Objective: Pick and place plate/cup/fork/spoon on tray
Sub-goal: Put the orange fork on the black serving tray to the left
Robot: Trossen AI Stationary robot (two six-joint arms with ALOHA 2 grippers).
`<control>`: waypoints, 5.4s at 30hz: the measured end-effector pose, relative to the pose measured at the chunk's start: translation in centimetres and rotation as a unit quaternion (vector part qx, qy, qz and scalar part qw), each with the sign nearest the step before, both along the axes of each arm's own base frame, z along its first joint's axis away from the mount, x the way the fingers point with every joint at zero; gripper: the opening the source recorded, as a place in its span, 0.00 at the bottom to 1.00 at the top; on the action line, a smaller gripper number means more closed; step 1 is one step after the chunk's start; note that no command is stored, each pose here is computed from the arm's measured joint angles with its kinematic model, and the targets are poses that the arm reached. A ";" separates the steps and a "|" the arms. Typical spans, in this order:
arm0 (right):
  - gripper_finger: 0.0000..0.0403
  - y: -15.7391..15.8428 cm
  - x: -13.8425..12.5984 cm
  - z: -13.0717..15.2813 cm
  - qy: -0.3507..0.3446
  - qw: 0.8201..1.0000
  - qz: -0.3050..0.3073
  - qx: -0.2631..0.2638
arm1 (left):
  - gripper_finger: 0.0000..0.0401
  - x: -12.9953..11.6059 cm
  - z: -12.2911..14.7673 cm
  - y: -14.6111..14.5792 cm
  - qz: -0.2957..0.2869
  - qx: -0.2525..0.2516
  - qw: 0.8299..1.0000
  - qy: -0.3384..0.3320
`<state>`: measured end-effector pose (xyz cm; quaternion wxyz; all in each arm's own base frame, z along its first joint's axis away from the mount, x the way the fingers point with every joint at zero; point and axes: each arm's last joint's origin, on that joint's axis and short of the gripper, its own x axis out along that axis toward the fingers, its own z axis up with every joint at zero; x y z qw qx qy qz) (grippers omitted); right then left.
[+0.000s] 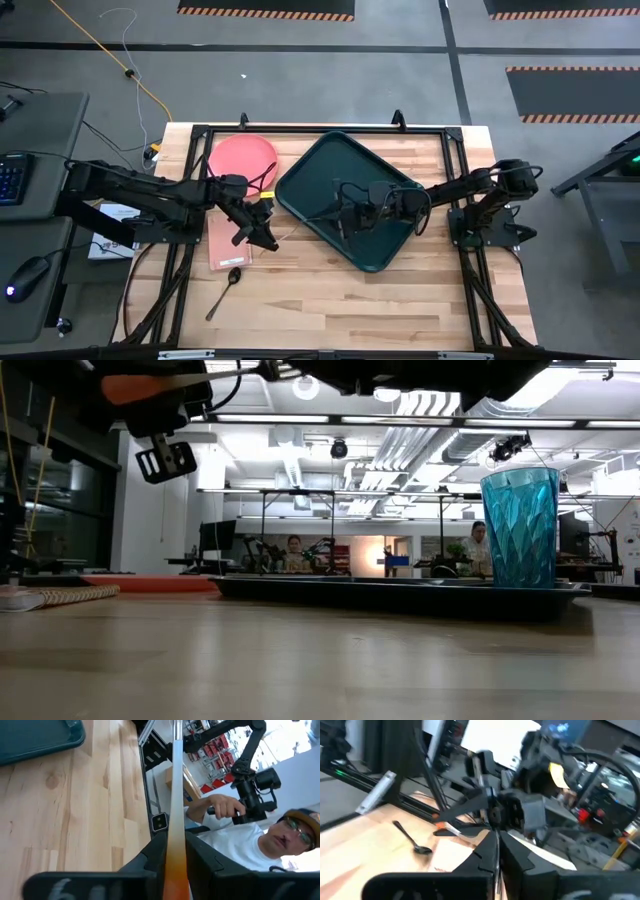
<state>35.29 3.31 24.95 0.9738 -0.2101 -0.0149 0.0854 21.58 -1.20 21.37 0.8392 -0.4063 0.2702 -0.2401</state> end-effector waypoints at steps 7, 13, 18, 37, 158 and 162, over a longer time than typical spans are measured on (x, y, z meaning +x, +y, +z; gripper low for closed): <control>0.00 -0.2 -1.0 0.7 0.044 0.999 -0.029 0.001 | 0.41 0.0 0.3 1.9 0.028 0.003 0.999 -0.016; 0.00 -0.7 -2.4 1.2 0.101 0.990 -0.086 0.047 | 0.51 0.0 2.1 4.1 0.011 0.030 0.997 -0.076; 0.00 -1.5 -2.6 1.2 0.143 0.968 -0.156 0.132 | 0.51 0.7 4.7 5.3 0.058 0.220 0.969 -0.099; 0.00 -3.4 -1.3 6.5 0.160 0.939 -0.265 0.151 | 0.50 1.5 4.8 3.1 0.113 0.404 0.907 0.032; 0.62 -3.8 -5.4 4.8 0.200 0.906 -0.336 0.163 | 0.23 9.3 -11.3 17.2 0.248 0.097 0.937 0.224; 0.62 -3.8 -5.3 4.8 0.201 0.907 -0.332 0.164 | 0.29 9.1 -11.0 17.5 0.249 0.099 0.938 0.220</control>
